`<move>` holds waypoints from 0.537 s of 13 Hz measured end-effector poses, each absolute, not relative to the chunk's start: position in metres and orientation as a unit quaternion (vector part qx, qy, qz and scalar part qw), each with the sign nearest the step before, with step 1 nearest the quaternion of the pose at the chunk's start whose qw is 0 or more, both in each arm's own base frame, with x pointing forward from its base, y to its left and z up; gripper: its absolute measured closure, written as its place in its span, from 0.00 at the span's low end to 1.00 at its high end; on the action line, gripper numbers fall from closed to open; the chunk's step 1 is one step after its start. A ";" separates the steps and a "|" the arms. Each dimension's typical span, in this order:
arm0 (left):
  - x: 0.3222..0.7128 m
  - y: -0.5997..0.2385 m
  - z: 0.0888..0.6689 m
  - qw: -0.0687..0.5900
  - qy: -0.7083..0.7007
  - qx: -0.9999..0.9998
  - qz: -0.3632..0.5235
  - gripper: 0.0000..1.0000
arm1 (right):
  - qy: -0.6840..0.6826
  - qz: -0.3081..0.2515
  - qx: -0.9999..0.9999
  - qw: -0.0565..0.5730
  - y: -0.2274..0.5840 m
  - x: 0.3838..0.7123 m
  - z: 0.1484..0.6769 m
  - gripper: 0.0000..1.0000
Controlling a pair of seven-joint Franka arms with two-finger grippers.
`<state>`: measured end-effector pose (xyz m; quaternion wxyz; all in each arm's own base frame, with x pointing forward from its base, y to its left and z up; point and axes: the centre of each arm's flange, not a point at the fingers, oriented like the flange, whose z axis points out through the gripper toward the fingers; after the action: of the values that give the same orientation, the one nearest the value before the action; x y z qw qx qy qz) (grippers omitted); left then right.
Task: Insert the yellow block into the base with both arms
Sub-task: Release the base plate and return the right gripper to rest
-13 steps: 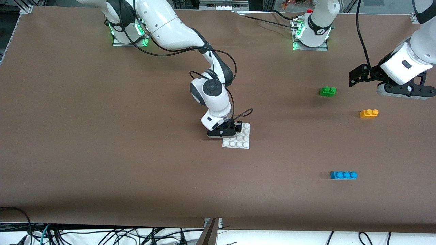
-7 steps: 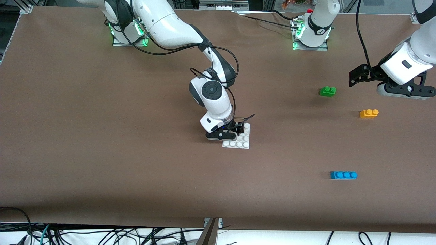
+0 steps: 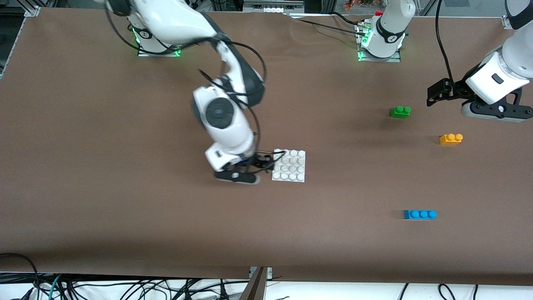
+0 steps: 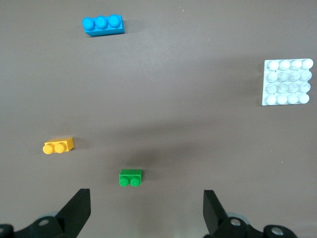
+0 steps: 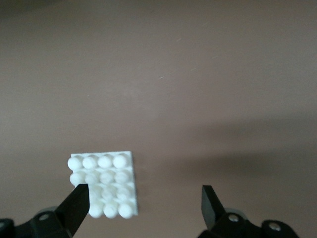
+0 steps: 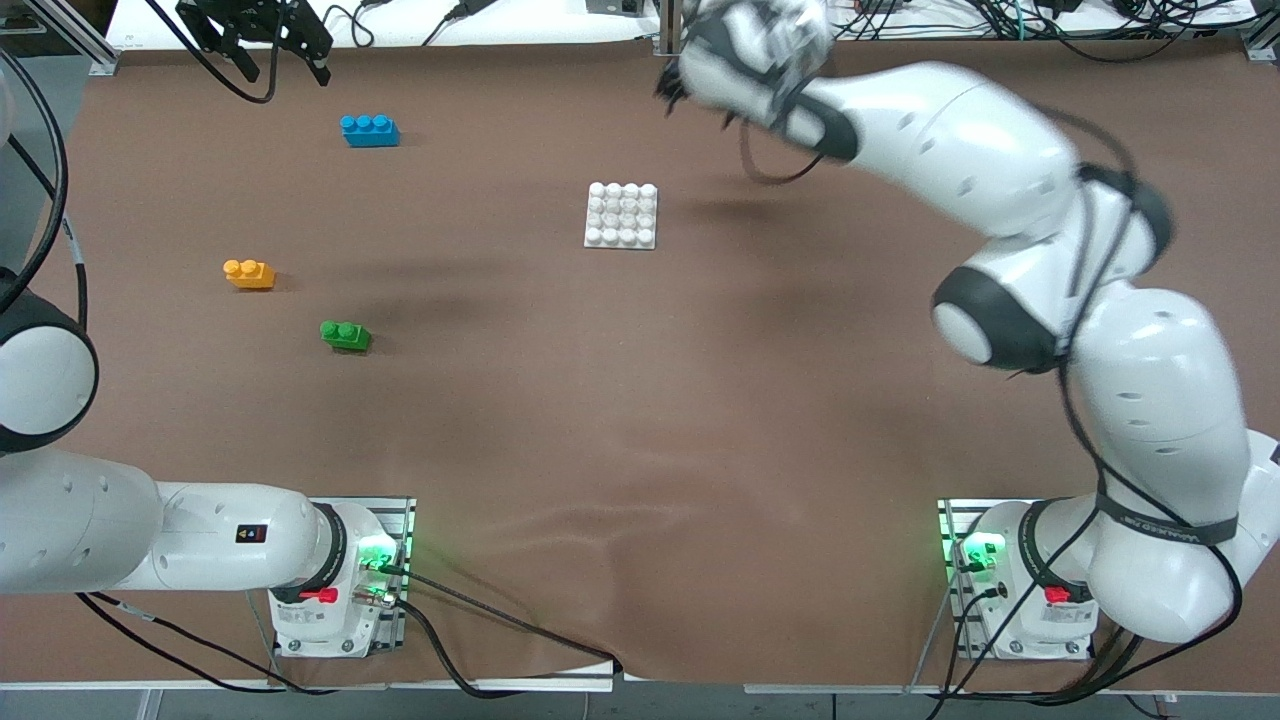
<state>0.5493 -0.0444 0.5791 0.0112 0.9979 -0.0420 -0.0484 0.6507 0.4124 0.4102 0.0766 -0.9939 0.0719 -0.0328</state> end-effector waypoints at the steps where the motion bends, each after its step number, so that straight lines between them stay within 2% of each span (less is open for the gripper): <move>1: 0.549 -0.045 0.579 0.011 -0.042 0.998 -0.048 0.00 | 0.060 -0.020 -0.995 0.075 0.373 0.655 0.446 0.00; 4: 0.548 -0.045 0.578 0.011 -0.042 0.998 -0.055 0.00 | 0.023 0.019 -0.997 0.076 0.241 0.649 0.528 0.00; 7: 0.546 -0.044 0.577 0.011 -0.042 0.997 -0.062 0.00 | 0.006 0.043 -0.997 0.063 0.109 0.617 0.590 0.00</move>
<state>0.5462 -0.0444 0.5772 0.0108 0.9971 -0.0422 -0.0618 0.6170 0.1092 0.5903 0.0629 -0.9971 0.0059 0.0432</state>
